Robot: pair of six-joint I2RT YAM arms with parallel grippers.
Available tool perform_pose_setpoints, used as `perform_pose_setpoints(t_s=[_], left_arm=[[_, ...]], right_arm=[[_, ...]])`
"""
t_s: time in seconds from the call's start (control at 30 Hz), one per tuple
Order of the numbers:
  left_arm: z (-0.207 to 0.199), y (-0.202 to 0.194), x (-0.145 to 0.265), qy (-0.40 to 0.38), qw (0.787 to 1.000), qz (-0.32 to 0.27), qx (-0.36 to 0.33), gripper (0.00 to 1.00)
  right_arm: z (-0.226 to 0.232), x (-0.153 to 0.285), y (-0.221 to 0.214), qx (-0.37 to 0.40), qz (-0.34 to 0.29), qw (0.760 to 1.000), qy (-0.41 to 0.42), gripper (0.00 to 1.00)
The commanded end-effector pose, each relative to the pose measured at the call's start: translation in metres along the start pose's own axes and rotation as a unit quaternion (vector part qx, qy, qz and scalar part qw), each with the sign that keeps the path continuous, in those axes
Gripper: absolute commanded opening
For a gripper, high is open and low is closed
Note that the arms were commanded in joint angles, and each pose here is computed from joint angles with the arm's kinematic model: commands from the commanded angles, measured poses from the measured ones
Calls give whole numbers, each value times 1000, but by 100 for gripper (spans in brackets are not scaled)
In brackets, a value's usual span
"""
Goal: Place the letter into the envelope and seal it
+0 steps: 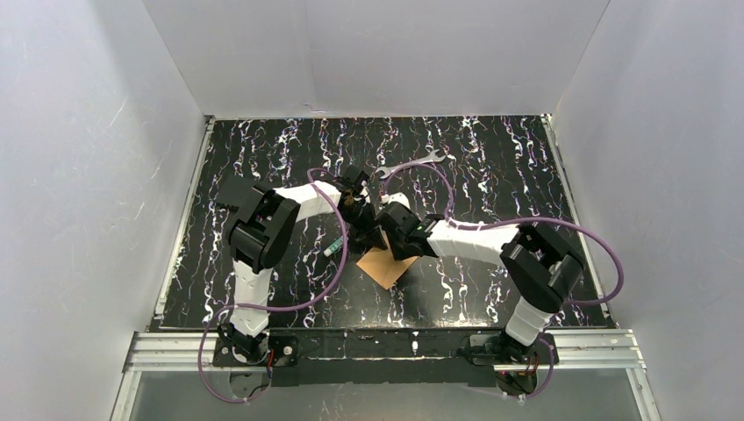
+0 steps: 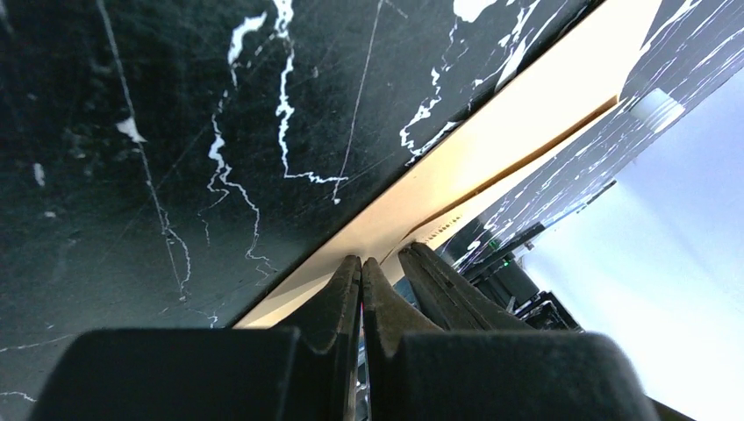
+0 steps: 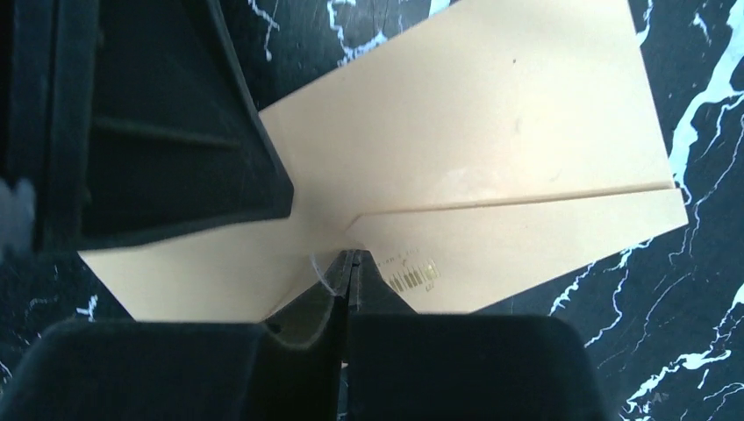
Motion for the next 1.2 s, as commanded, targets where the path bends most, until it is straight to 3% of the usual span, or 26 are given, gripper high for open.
perform_pose_setpoints(t_s=[0.0, 0.17, 0.3, 0.43, 0.63, 0.83, 1.17], left_arm=[[34, 17, -9, 89, 994, -63, 24, 0], [13, 19, -4, 29, 998, -57, -12, 0], [-14, 13, 24, -24, 995, -68, -73, 0], [-19, -5, 45, -36, 993, -63, -96, 12], [-30, -51, 44, -100, 984, -21, -145, 16], [-13, -70, 14, -100, 990, 2, -98, 14], [36, -74, -20, -6, 999, 24, -41, 6]], right_arm=[[-40, 7, -83, 65, 163, 984, -36, 7], [-32, 3, -86, 50, 165, 985, -15, 9], [-28, -3, -81, 19, 162, 986, -35, 11], [-29, -11, -87, -14, 181, 982, -59, 11], [-30, -18, -92, -34, 201, 976, -75, 10], [-30, -19, -88, -49, 189, 978, -75, 11], [-21, -20, -63, -60, 132, 987, -67, 12]])
Point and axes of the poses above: each gripper's point midway between its finger pads, its own x axis back along the fingers, its own z axis along the line the jaws close on, y = z × x, the point moved 4 cm from there along x, back along the fingers, and after that the axes turned 7 degrees about -x, right-handed, at the moved point
